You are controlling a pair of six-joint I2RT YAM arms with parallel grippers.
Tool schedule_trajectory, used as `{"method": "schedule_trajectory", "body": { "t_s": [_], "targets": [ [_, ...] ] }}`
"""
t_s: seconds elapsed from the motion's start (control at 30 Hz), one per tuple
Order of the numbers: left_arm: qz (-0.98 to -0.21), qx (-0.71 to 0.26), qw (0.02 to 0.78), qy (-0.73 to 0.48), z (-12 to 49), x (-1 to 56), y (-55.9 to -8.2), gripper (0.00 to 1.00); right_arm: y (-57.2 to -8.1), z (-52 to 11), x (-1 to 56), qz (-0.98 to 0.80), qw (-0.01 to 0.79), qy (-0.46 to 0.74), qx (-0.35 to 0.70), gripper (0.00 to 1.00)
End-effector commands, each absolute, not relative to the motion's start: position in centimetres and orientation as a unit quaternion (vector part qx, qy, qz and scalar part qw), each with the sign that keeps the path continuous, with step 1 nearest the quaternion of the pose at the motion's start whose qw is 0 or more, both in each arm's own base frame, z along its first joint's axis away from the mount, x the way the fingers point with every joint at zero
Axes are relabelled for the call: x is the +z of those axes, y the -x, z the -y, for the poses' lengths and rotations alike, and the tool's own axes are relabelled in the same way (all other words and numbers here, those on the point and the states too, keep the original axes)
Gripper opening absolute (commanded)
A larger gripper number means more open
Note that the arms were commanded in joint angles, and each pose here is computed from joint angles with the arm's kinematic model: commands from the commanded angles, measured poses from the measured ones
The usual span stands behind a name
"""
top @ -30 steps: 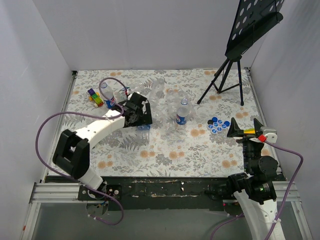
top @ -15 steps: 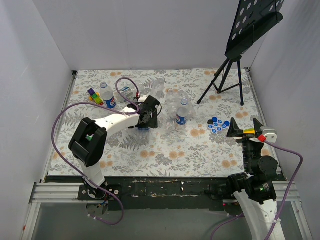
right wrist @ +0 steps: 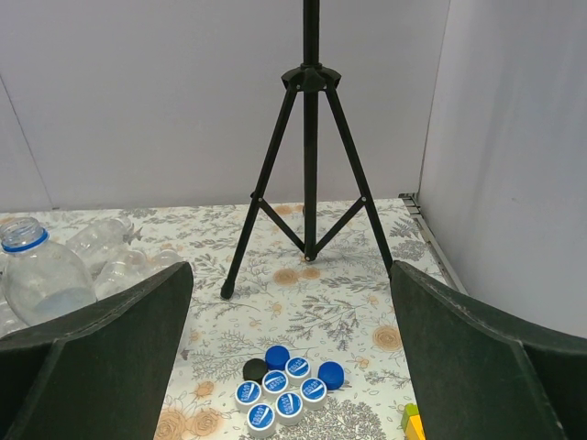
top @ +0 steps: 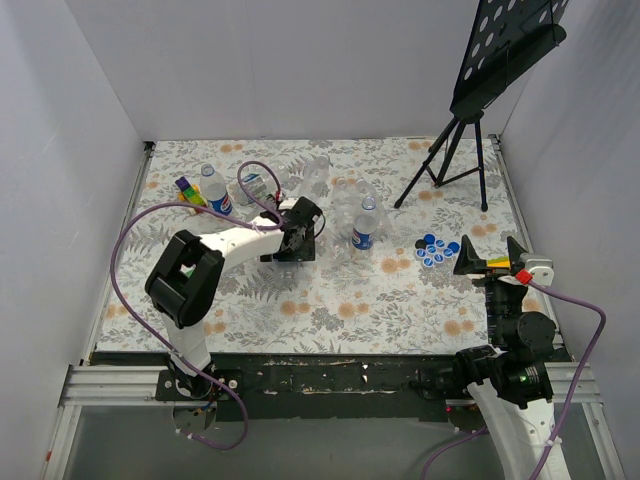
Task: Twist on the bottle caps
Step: Pick up the plastic bottle at the center of the board.
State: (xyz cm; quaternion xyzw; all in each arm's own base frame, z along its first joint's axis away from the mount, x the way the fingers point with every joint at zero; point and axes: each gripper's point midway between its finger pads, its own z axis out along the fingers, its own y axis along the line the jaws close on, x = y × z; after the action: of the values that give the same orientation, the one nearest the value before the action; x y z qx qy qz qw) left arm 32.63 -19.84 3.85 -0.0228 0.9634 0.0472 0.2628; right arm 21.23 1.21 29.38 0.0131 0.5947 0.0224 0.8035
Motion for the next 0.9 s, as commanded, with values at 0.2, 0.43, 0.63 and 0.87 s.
{"method": "schedule_trajectory", "body": {
  "t_s": [0.2, 0.43, 0.63, 0.87],
  "targets": [
    [-0.964, 0.035, 0.262, 0.027, 19.4, 2.9, -31.7, 0.76, -18.9, -0.6, 32.4, -0.533, 0.845, -0.024, 0.035, 0.96],
    [-0.960, 0.014, 0.277, 0.023, 19.2, 3.8, -31.4, 0.53, -18.9, -0.5, 32.3, -0.535, 0.844, -0.026, 0.033, 0.96],
    [-0.941, -0.042, 0.335, -0.009, 19.3, 8.0, -30.9, 0.43, -19.0, -0.5, 32.2, -0.540, 0.840, -0.027, 0.031, 0.96],
    [-0.862, -0.176, 0.470, -0.075, 20.3, 17.8, -29.1, 0.30, -19.3, -0.7, 32.1, -0.553, 0.832, -0.029, 0.037, 0.96]
  ]
}}
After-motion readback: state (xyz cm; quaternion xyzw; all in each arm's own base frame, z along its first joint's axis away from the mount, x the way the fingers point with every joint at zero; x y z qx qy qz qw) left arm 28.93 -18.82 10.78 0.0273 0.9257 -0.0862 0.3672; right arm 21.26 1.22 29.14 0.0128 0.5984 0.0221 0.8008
